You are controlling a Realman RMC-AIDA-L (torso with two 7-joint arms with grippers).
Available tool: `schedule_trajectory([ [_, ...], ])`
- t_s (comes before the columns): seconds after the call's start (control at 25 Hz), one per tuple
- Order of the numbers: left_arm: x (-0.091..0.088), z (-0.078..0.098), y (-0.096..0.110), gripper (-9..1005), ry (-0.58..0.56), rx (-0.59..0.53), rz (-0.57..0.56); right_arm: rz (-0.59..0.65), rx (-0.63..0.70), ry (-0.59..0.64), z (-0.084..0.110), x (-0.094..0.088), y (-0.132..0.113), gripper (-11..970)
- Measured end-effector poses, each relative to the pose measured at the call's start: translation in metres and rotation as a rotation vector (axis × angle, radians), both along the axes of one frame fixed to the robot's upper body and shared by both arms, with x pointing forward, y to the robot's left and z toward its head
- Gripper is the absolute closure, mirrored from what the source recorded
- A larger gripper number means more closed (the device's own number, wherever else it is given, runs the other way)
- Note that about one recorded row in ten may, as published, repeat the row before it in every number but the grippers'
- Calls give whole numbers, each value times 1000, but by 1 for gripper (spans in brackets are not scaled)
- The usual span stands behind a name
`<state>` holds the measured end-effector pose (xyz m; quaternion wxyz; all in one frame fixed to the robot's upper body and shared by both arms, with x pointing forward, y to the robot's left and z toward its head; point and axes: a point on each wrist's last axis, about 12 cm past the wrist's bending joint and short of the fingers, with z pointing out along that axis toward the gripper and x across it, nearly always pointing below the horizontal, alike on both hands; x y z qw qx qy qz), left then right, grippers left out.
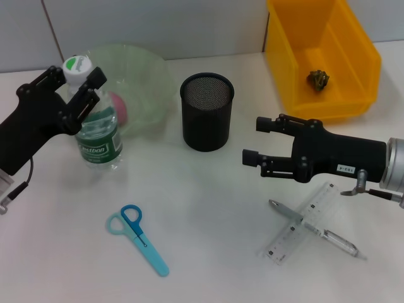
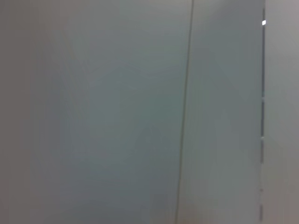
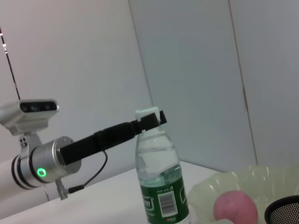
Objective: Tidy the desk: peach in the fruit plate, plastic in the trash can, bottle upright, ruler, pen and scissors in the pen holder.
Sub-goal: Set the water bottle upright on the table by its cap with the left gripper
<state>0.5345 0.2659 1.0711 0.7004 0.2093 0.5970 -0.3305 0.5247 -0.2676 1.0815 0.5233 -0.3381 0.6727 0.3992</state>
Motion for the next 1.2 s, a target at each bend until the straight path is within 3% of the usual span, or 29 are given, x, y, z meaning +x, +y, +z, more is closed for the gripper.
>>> schedule_trajectory([
  [0.6,-8,-18,0,553,-15,63,129,-19,12,2,1,0,-3,138],
  [1.2,-4,-24,-3,552,26,69,153,-20,10,4,0,0,-4,138],
])
